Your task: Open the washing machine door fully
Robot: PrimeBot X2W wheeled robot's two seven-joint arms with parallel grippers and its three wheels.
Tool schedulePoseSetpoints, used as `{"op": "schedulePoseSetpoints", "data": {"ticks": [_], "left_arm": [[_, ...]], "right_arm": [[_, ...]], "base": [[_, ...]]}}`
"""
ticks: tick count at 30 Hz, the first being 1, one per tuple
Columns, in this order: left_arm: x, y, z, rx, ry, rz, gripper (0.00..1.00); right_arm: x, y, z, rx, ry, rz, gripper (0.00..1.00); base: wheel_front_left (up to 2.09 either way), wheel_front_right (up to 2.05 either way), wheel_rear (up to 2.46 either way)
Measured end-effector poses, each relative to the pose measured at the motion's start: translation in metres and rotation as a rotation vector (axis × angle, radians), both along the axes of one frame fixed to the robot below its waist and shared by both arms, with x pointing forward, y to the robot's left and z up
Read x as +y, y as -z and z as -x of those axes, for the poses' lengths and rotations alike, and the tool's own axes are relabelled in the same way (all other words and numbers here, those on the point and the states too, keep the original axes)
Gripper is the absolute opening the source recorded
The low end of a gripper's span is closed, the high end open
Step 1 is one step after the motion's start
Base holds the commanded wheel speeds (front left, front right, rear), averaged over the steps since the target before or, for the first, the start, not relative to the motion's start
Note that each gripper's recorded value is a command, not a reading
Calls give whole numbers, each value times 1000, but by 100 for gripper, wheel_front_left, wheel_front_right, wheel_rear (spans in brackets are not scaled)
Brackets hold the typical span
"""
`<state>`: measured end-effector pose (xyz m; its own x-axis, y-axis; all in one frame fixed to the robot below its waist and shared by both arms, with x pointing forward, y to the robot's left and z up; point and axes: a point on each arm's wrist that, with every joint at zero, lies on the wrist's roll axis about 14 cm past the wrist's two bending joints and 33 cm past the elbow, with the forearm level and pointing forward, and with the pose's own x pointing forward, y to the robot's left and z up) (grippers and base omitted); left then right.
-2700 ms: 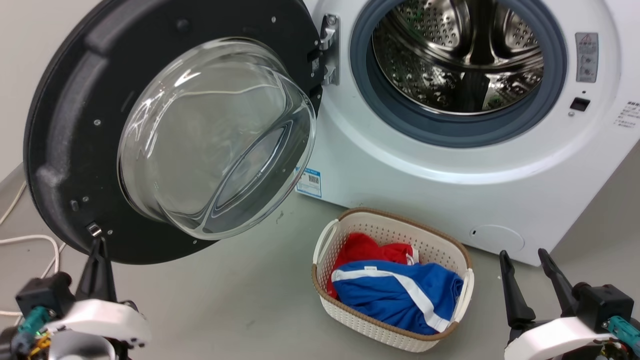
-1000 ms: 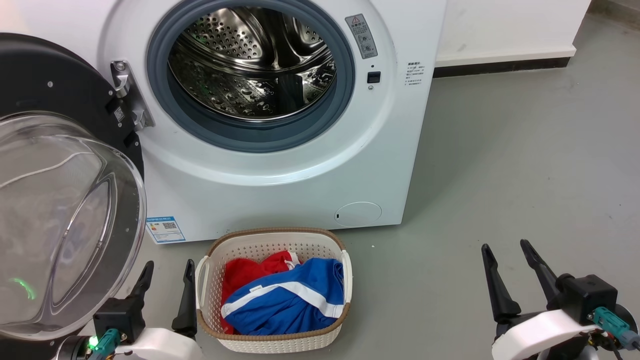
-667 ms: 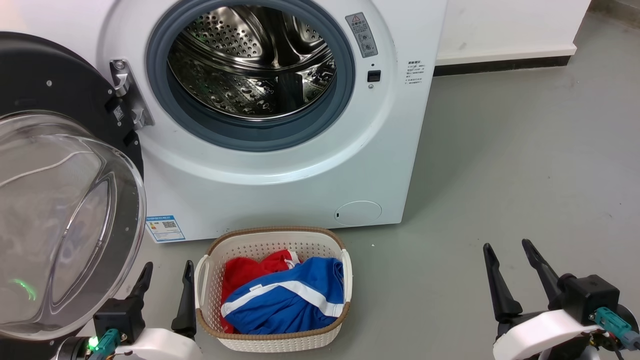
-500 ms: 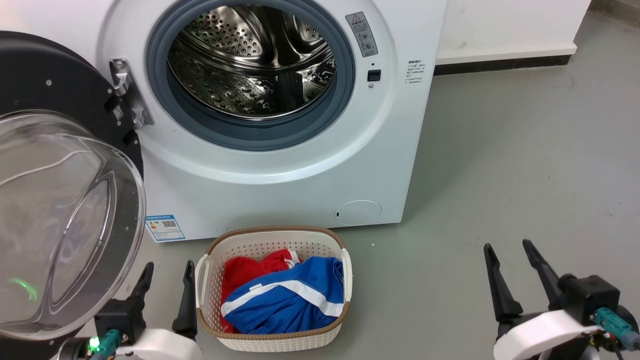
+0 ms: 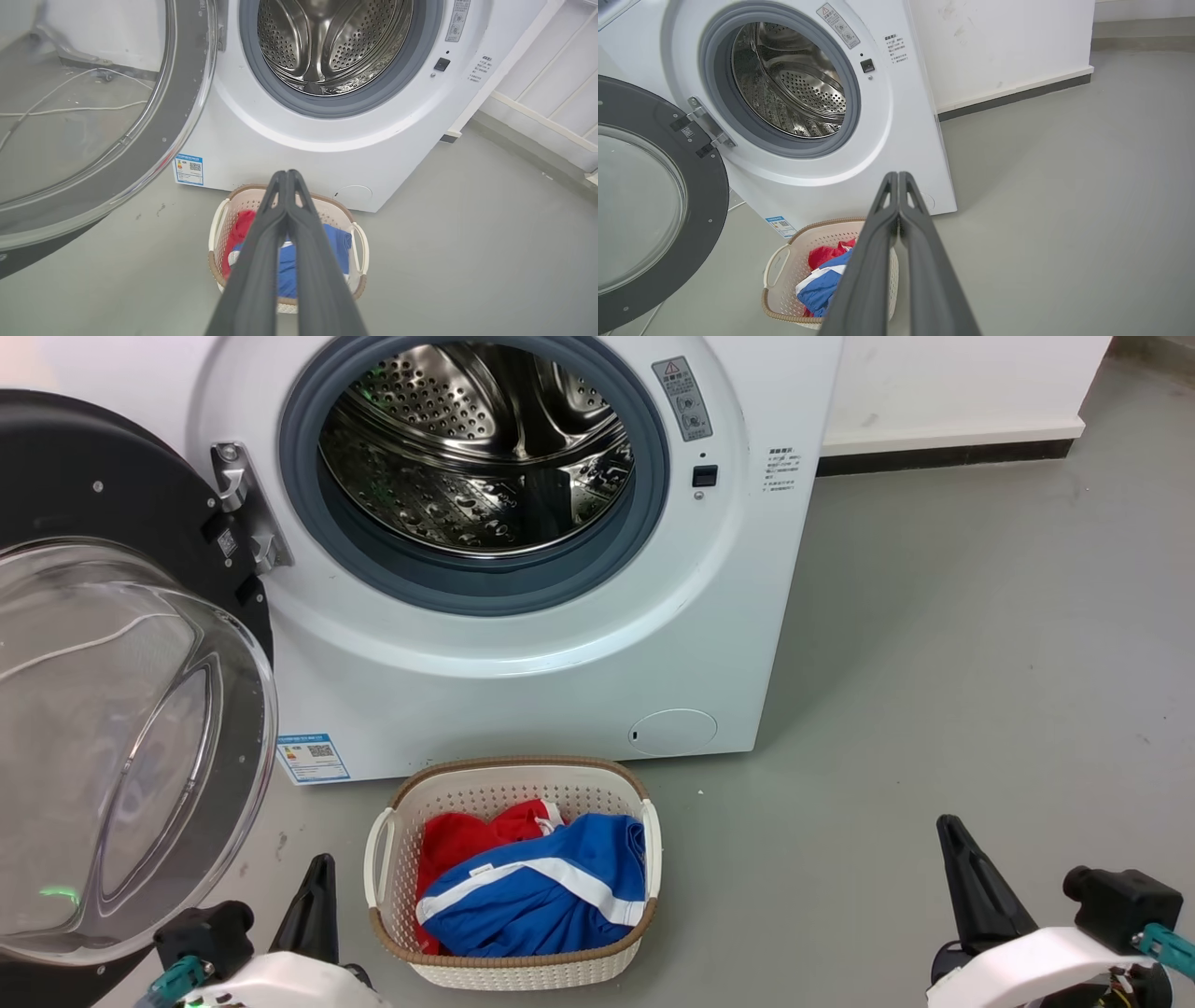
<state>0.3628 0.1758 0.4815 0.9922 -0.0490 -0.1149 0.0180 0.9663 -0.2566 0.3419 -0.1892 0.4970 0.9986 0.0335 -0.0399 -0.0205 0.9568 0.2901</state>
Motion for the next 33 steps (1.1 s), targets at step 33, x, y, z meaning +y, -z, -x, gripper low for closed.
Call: {"op": "schedulePoseSetpoints", "data": {"ticks": [33], "left_arm": [[7, 2, -12, 72, -80, 522, 0]], "right_arm": [[-8, -1, -16, 11, 51, -514, 0]], "base": [[0, 0, 0]]}}
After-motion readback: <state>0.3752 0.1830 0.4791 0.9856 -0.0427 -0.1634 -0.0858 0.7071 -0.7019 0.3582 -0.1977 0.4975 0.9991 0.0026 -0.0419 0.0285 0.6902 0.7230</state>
